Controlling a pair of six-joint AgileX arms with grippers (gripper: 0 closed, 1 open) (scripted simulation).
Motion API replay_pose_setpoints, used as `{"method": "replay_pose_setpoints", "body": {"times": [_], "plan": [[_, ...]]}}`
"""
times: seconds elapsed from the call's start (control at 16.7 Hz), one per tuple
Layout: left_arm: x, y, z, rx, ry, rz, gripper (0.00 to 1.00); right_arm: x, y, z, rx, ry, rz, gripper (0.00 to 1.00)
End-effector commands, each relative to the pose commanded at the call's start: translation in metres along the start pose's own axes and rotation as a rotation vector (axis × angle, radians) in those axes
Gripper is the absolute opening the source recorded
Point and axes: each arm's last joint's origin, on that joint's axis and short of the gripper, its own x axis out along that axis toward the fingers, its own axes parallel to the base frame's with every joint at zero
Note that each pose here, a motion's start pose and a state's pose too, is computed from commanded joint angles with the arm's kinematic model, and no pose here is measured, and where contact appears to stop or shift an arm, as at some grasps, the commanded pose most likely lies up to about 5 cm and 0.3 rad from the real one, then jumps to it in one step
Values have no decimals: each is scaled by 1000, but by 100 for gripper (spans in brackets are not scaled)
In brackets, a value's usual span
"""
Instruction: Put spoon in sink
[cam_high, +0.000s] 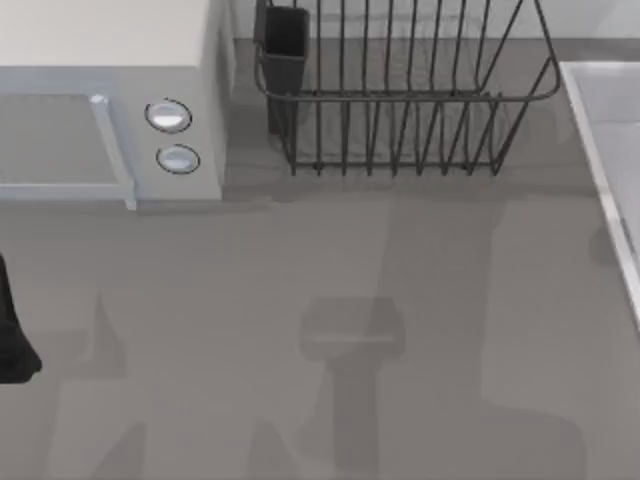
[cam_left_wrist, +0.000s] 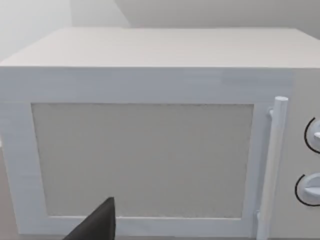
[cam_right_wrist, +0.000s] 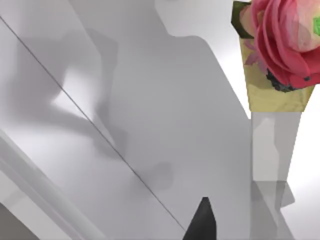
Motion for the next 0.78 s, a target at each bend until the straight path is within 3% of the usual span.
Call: {"method": "replay_pose_setpoints", "body": {"times": [0.48, 0.78], "plan": [[0, 0, 0, 0, 0, 0, 100, 10, 0, -1, 1, -11, 5, 0], [0, 0, 0, 0, 0, 0, 100, 10, 0, -1, 1, -11, 5, 38]]}}
